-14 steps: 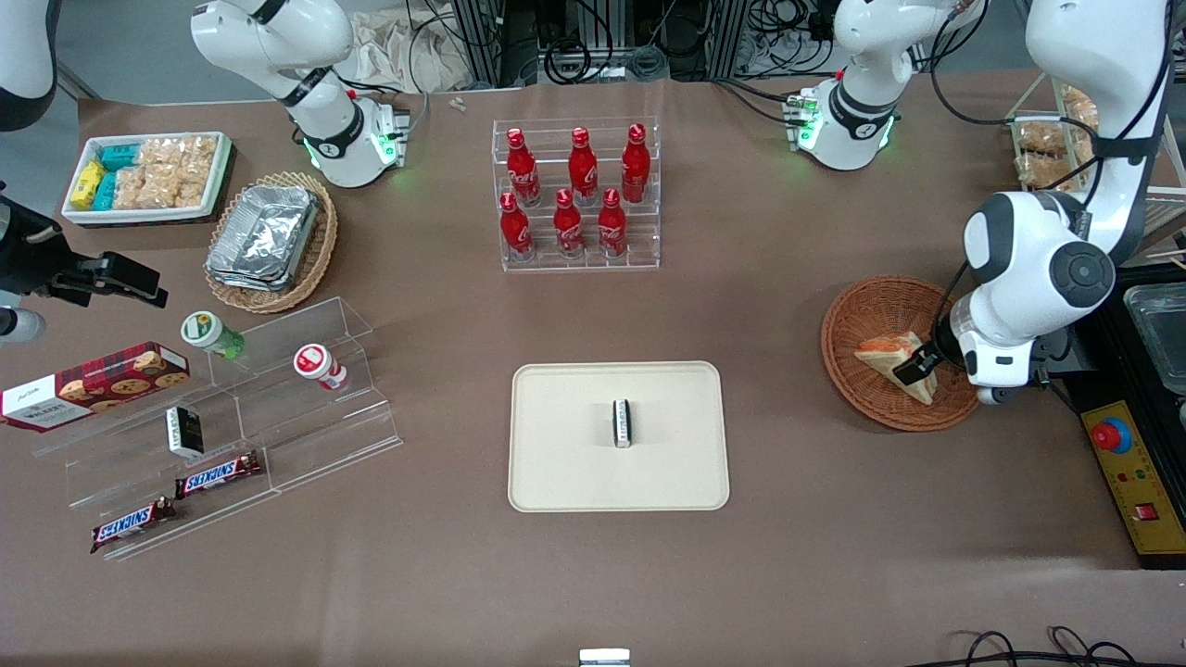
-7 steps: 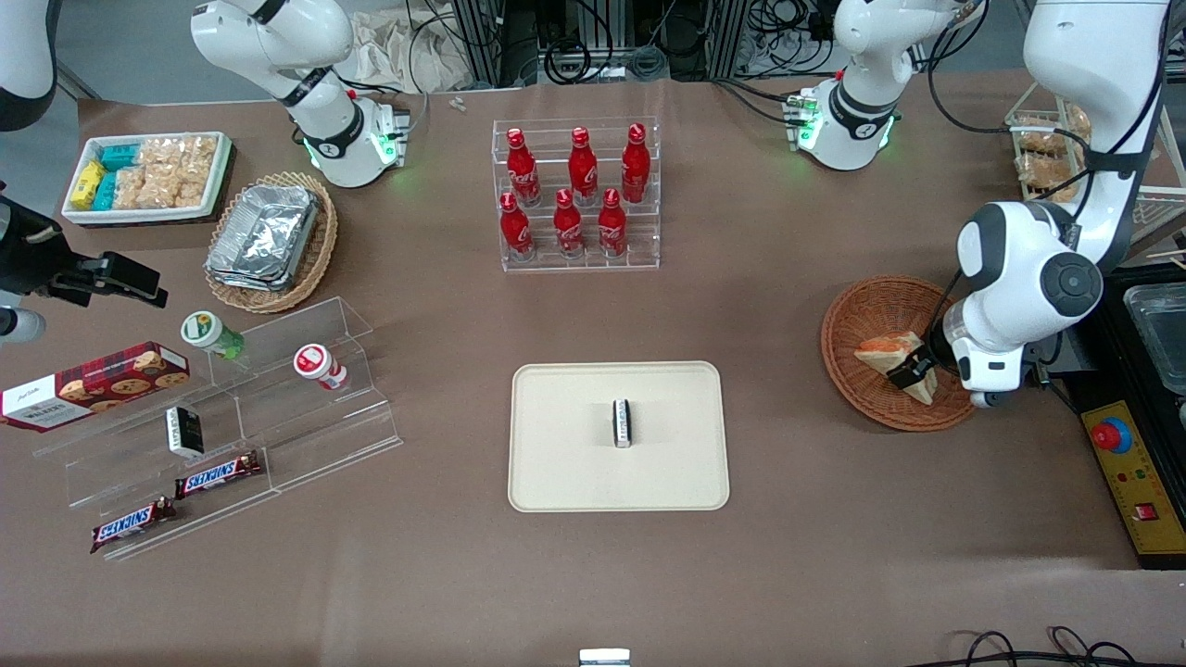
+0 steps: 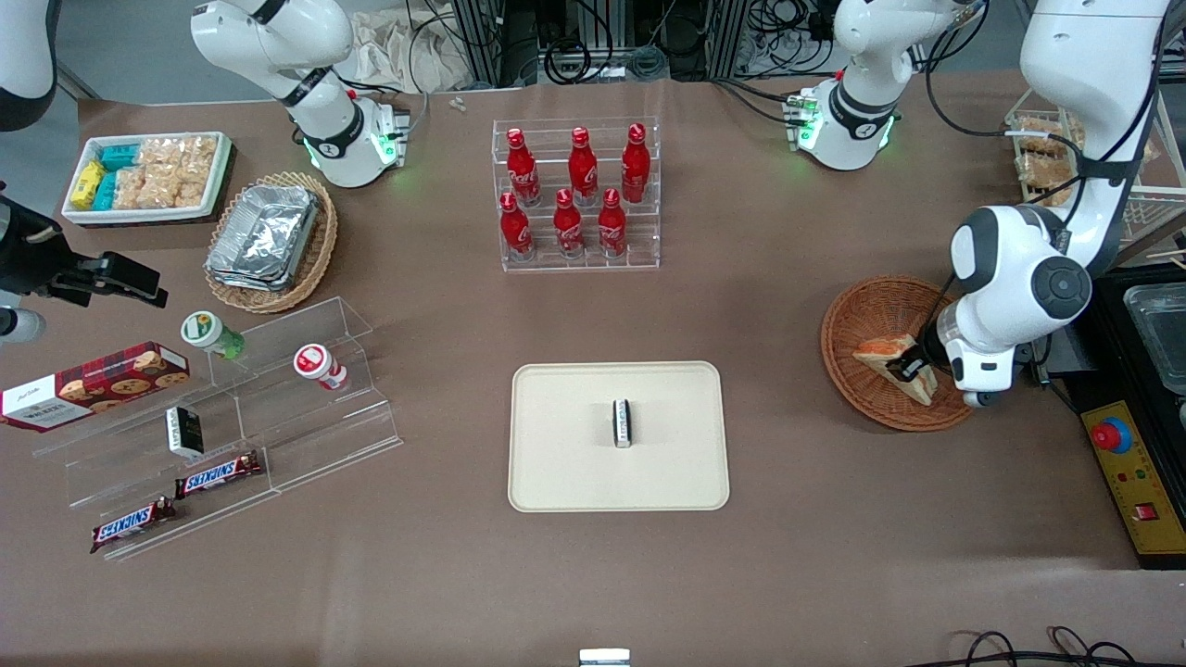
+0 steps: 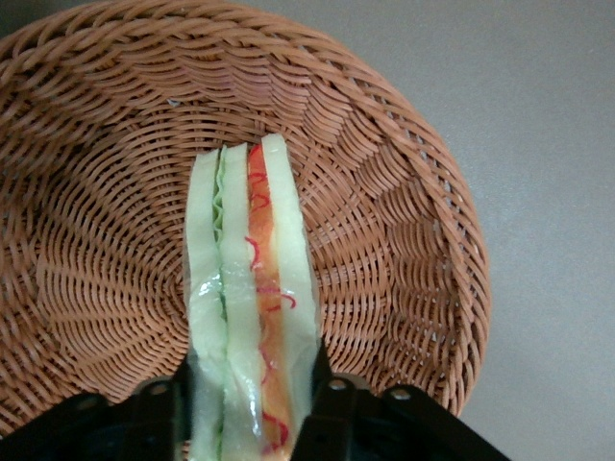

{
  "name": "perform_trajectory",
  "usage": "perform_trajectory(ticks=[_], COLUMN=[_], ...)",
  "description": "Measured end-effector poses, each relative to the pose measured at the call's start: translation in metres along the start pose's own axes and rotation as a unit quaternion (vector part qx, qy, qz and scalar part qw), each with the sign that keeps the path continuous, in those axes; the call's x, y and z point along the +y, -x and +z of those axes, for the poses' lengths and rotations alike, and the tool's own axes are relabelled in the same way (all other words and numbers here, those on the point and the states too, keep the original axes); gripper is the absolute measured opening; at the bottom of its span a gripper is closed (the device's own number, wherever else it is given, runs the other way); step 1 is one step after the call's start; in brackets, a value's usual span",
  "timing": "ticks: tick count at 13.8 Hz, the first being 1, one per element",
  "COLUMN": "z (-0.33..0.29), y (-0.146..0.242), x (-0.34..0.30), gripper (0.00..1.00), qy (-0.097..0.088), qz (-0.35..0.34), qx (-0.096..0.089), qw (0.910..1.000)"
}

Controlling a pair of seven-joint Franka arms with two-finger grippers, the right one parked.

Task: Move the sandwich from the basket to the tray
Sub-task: 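Lower the left gripper and grasp the wrapped sandwich in the basket, then lift the sandwich and carry it over the cream tray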

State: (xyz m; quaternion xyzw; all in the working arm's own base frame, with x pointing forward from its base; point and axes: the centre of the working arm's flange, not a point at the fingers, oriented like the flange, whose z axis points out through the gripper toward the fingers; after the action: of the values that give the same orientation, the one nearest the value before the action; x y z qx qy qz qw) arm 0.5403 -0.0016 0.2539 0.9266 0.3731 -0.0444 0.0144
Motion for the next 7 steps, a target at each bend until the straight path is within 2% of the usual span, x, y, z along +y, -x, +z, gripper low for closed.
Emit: perform_trajectory(ticks=[1, 5, 7], z=[0.000, -0.014, -0.042], y=[0.000, -0.002, 0.002], x=[0.000, 0.003, 0.004], gripper=[0.35, 0.26, 0.17], qy=[0.000, 0.001, -0.017], qz=[0.000, 0.011, 0.028], qx=[0.001, 0.016, 0.018], qw=[1.0000, 0.9998, 0.9993])
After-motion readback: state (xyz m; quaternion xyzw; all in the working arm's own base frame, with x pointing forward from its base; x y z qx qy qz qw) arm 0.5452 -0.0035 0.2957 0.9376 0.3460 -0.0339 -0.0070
